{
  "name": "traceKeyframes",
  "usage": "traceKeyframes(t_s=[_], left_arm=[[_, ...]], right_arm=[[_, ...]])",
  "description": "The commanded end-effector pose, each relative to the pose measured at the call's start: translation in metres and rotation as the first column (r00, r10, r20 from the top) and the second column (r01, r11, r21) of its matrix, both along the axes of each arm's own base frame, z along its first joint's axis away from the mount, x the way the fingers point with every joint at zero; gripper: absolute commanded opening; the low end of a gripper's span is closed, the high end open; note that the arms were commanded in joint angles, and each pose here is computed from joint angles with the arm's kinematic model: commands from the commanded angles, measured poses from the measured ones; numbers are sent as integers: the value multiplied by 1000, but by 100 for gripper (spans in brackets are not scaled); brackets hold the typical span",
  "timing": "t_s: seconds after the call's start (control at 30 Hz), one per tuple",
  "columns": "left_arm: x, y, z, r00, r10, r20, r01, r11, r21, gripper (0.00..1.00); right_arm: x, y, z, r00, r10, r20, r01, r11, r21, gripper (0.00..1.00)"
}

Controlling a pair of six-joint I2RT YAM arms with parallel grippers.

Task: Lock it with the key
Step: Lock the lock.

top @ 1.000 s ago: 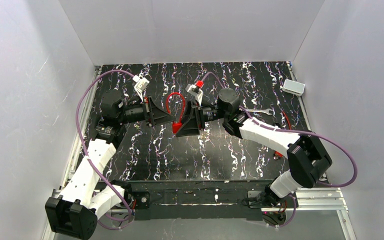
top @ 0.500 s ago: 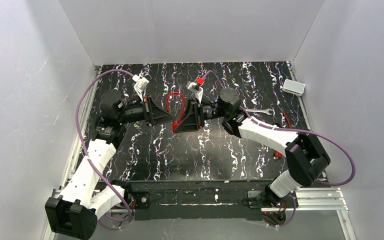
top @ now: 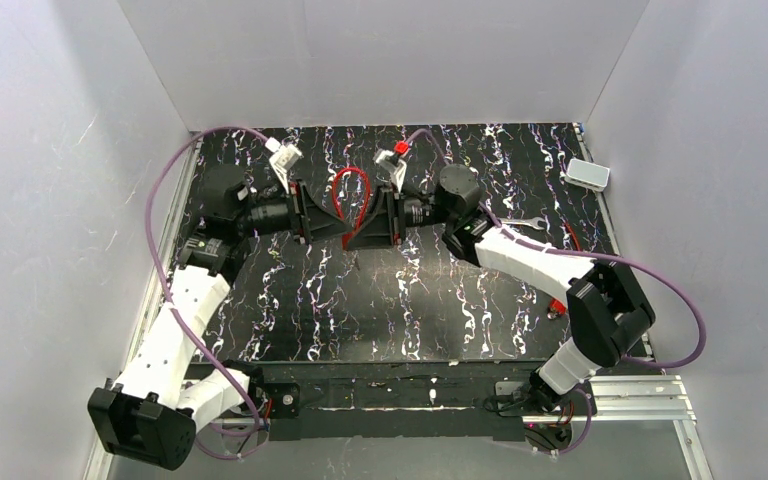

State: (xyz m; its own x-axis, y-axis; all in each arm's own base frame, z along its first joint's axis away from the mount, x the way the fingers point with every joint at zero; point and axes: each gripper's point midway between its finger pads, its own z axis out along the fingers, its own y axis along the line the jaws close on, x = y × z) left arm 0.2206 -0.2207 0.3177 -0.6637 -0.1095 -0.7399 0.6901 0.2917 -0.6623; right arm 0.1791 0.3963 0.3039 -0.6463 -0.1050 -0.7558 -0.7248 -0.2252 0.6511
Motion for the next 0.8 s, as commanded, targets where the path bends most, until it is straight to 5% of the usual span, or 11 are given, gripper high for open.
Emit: traceKeyframes(t_s=[0.0, 0.13, 0.27, 0.47, 0.77], left_arm=[[9, 18, 43, 989, 63, 136, -67, 997, 27, 39], [17, 32, 74, 961, 141, 239, -139, 990, -26, 58], [20, 27, 68, 972, 130, 198, -116, 990, -77, 61], [18, 14, 54, 977, 76, 198, -66, 996, -57, 57], [28, 4, 53, 977, 90, 195, -84, 996, -38, 37]], right_arm=[[32, -7, 59, 985, -147, 92, 131, 977, 166, 1], [58, -21, 64, 968, -247, 47, 236, 955, 179, 1], [72, -25, 79, 953, -302, -37, 303, 930, 206, 1], [80, -25, 92, 933, -310, -181, 348, 904, 248, 1], [68, -14, 100, 948, -267, -176, 307, 911, 273, 1]])
